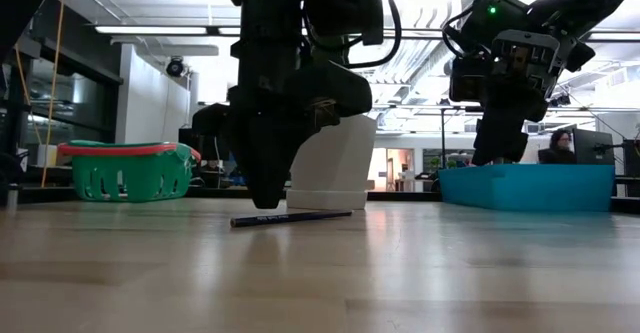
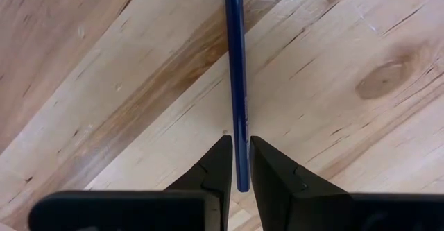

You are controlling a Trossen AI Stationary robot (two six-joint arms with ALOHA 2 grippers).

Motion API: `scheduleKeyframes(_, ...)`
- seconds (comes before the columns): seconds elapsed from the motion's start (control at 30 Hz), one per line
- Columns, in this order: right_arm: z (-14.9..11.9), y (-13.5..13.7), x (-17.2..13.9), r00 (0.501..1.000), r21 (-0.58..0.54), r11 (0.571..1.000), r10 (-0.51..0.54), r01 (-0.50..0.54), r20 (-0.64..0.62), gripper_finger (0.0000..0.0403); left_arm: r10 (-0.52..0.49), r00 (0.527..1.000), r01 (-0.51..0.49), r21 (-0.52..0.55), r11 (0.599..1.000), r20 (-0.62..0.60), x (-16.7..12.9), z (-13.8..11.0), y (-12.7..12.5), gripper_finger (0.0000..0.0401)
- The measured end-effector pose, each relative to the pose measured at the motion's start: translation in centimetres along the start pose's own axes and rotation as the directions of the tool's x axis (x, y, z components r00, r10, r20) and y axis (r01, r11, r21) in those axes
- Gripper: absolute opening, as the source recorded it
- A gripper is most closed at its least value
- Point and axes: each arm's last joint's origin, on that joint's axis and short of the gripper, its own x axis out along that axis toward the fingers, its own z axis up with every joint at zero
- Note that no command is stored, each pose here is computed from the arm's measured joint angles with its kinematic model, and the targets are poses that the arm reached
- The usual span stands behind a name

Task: Sort pens & pencils
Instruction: Put the dark blue pencil into the green bin

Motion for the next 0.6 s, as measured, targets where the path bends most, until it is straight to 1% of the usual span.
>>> scheduleKeyframes(0.43, 0.00, 0.00, 0.00, 1.000, -0.006, 1.000, 0.000, 0.000, 0.000, 0.0124, -0.013, 1.000, 0.013, 0.001, 1.000, 0.009, 0.00, 0.09, -0.13, 0.0042)
scheduleKeyframes(0.6, 0.00, 0.00, 0.00, 1.000, -0.007, 1.000, 0.000, 0.000, 0.000, 0.0124, -0.015, 0.999, 0.015, 0.003, 1.000, 0.034, -0.01, 0.22, -0.22, 0.0042)
